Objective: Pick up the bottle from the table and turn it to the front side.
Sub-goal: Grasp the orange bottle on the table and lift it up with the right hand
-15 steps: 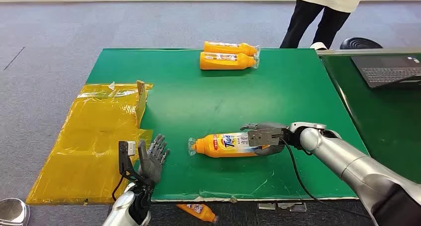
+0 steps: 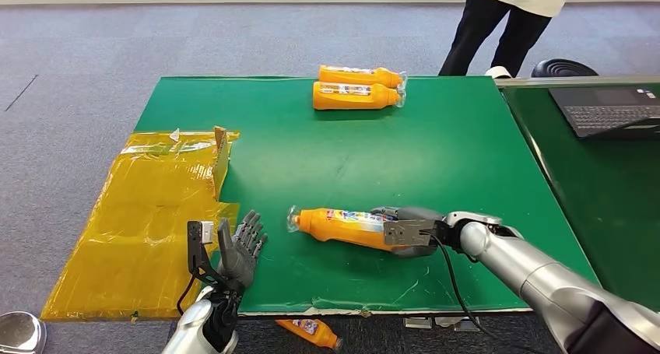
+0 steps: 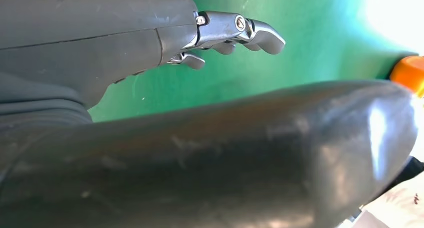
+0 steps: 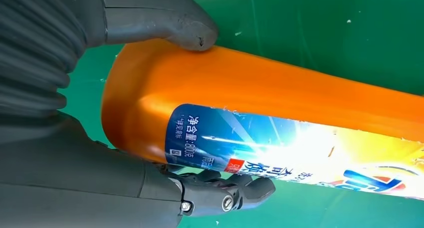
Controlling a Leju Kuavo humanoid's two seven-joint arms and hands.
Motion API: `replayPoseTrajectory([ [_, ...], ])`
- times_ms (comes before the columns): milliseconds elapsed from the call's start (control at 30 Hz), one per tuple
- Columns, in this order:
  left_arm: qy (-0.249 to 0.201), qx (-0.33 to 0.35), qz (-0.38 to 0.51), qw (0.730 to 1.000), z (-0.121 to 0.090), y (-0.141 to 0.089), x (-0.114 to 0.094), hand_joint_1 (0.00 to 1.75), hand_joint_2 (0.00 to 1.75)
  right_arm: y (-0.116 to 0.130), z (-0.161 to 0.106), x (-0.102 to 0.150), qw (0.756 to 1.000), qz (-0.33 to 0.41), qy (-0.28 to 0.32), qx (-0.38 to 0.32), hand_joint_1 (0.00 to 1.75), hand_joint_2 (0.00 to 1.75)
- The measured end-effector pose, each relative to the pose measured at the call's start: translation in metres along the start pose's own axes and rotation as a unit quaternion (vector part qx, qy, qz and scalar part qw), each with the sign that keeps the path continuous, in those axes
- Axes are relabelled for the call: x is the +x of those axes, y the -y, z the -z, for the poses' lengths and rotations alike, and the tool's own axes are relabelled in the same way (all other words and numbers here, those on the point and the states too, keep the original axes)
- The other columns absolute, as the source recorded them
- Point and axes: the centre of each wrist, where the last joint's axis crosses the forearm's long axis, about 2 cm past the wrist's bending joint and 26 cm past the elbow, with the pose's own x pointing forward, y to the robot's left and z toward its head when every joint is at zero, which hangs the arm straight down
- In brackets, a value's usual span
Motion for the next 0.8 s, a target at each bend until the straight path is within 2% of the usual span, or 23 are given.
replayPoseTrajectory([
  [200, -0.005, 0.002, -0.007, 1.0, 0.0, 0.001, -0.002, 0.0, 0.0, -0.013, 0.006, -0.005, 1.0, -0.001, 0.003, 0.0, 0.0, 1.75],
  [667, -0.009, 0.003, -0.01, 1.0, -0.001, 0.001, -0.005, 0.0, 0.0, -0.017, 0.008, -0.008, 1.0, -0.001, -0.006, 0.003, 0.0, 1.75],
  [800, -0.011, 0.002, -0.018, 1.0, -0.001, 0.001, -0.006, 0.0, 0.0, -0.026, 0.014, -0.008, 0.998, -0.055, -0.032, -0.029, 1.75, 1.75],
])
